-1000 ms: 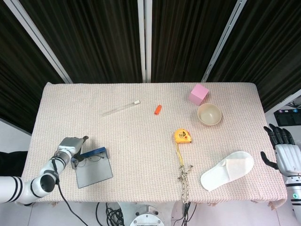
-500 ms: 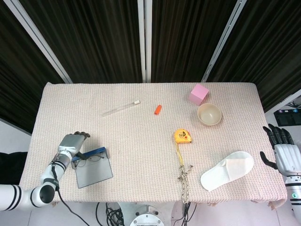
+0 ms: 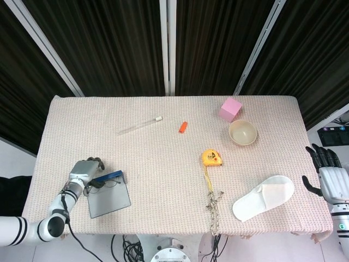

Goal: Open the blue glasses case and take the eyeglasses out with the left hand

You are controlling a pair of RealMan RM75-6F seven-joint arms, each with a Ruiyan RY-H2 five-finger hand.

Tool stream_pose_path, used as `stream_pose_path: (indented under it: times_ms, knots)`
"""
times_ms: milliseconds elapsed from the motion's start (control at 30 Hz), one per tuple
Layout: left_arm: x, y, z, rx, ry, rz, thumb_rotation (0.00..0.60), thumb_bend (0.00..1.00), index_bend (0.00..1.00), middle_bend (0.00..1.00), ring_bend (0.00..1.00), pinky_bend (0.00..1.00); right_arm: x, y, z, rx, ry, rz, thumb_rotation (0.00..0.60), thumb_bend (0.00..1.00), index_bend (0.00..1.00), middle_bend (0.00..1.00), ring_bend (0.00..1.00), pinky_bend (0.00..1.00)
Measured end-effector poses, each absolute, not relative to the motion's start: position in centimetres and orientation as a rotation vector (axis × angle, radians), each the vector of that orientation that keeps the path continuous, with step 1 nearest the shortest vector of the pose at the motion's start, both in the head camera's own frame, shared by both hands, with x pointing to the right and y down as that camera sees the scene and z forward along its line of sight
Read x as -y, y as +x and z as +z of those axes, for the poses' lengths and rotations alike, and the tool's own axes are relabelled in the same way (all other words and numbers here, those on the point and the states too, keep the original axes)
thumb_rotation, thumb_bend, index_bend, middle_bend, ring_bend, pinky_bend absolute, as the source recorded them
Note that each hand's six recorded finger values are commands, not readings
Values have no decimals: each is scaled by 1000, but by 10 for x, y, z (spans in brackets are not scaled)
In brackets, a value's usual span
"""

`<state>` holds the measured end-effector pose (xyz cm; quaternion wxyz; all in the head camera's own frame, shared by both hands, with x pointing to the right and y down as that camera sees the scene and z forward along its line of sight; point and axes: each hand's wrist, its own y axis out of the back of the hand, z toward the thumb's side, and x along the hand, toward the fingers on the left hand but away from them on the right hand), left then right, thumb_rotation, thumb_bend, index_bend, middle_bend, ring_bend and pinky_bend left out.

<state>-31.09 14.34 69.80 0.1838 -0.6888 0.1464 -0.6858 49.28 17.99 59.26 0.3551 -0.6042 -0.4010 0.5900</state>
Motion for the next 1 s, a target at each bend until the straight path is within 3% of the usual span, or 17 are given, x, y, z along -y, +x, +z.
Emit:
stream_pose_path:
  times_ms: [200, 700, 1000]
  knots:
    - [-145, -312, 699, -422, -1929, -1932, 495, 340, 388, 89, 62, 210, -180, 493, 593, 1036, -1561, 1526, 600, 332, 0, 0, 0, 0]
    - [-150, -314, 701, -404, -1922, -1932, 499, 359, 414, 95, 62, 209, -182, 493, 594, 1031, -1561, 1530, 600, 332, 0, 0, 0, 0]
    - [-149, -310, 706, -433, -1929, -1909, 599, 378, 461, 112, 62, 209, -182, 494, 595, 1032, -1563, 1534, 600, 332, 0, 0, 0, 0]
